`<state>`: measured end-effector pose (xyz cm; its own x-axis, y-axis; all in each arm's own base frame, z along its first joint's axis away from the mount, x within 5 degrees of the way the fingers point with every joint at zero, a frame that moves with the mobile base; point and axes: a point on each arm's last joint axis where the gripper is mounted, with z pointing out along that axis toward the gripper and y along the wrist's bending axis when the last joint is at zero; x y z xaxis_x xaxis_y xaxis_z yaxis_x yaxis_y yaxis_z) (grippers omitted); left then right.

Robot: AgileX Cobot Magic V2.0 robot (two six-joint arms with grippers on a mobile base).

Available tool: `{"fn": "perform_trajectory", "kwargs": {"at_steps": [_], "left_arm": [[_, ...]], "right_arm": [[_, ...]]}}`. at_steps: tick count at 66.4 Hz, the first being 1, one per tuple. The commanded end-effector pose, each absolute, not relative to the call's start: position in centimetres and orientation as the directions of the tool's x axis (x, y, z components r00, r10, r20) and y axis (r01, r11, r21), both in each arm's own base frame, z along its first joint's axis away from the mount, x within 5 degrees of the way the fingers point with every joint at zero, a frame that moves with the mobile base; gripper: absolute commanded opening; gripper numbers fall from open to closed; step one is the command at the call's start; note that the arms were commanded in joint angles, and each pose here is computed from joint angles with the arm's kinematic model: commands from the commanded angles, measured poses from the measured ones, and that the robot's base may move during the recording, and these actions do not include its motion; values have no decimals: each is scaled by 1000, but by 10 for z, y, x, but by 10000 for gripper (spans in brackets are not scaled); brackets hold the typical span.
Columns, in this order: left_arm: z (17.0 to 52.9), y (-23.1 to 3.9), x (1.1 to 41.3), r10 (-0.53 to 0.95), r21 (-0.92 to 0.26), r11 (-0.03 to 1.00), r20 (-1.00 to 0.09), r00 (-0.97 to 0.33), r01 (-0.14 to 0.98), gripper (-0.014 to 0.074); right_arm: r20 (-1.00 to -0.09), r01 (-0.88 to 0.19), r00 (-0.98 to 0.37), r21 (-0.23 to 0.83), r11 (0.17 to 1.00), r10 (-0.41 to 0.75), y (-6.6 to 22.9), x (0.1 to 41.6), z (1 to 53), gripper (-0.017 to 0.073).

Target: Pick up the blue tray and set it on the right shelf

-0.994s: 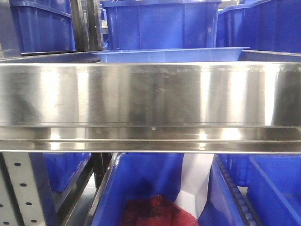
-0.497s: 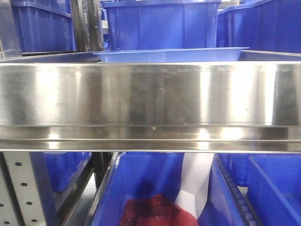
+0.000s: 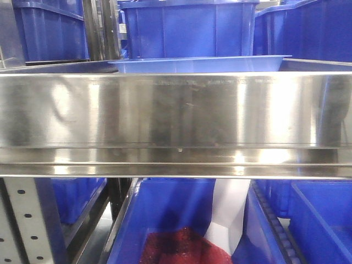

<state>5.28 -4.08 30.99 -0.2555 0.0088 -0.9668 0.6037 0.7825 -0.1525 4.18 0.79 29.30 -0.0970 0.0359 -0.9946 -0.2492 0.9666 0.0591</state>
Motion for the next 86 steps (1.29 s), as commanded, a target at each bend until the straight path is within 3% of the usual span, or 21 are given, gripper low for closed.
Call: {"fn": "perform_trajectory", "kwargs": {"at_steps": [1,18,22,35,55,66,86], "left_arm": [[326,-43,52,-57,-158,757,-983,-177,634,-49],[326,-43,52,-57,-158,757,-983,-177,634,-49],[325,-44,51,-91,-215,740,-971,-222,637,-48],[324,-29,46,-39,-81,839,-995,-90,537,-49],[240,-13,46,-72,-50,965,-994,79,258,-49],[199,-11,55,-76,-51,976,-991,109,211,-49],[197,-12,55,-64,-49,975,-996,64,216,-49]], "right_arm": [[-999,-263,13,37,964,41,9,42,309,52],[-999,-263,13,37,964,41,9,42,309,52],[-999,-263,13,37,964,41,9,42,309,52],[-999,-263,13,37,964,41,9,42,309,52],[-999,-263,13,37,964,41,9,42,309,52],[-999,-262,10,37,964,41,9,42,309,52],[-999,-262,10,37,964,41,9,42,309,52]]}}
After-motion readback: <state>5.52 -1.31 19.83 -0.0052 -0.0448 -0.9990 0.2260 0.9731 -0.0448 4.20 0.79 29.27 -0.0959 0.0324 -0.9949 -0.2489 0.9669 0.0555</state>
